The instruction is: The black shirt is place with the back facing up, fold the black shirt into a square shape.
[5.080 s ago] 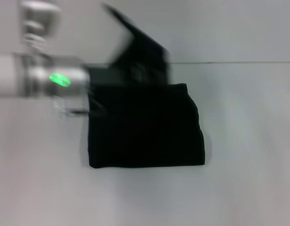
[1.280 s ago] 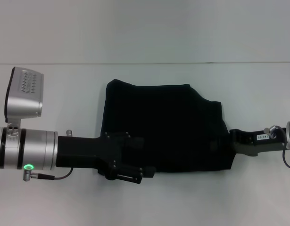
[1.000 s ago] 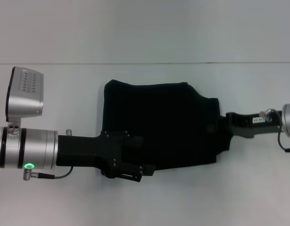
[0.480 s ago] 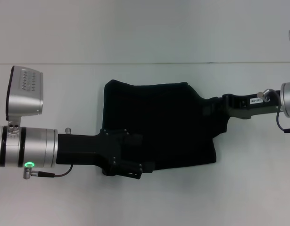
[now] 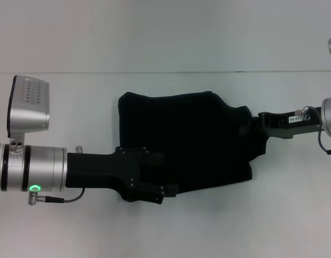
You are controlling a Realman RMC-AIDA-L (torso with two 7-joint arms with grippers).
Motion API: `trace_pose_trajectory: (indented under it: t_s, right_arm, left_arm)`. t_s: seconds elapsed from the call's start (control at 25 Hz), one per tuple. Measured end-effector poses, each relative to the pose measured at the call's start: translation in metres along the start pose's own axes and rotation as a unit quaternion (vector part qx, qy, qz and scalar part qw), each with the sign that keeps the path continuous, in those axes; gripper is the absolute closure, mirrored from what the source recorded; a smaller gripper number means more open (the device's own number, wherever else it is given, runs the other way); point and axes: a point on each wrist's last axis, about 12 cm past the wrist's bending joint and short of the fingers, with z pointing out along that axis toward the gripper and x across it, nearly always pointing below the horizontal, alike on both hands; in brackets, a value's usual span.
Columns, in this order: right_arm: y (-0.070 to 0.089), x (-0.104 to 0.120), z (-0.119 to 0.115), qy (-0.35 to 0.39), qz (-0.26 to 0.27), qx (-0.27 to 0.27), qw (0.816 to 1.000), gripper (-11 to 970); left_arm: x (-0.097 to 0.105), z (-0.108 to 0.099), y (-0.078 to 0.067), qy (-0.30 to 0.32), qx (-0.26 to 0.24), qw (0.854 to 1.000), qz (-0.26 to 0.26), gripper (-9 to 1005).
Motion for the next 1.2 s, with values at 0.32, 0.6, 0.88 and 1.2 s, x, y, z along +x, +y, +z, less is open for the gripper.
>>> trace_pose_trajectory:
  t_s: [0.32, 0.6, 0.88, 1.2]
  right_arm:
    - [-0.009, 0.013, 0.009, 0.003, 0.014, 0.021, 1.0, 887]
    - [-0.022, 0.025, 0.004, -0.002, 0.032, 0.027, 0.999, 865]
    - [-0.034, 0.029, -0.017, -0.032, 0.047, 0.007, 0.998, 532]
    - [-0.036, 0.035, -0.038, -0.038, 0.039, -0.035, 0.998, 240]
  left_arm:
    - [0.0, 0.001, 0.0, -0.001, 0.001, 1.0, 0.0, 59]
    - [-0.005, 0.002, 0.005, -0.002, -0.014, 1.0, -0.007, 59]
    - [-0.023, 0.006, 0.027, -0.001, -0.076, 0.995, -0.062, 60]
    - [-0.056, 0.007, 0.064, -0.035, -0.188, 0.963, -0.191, 60]
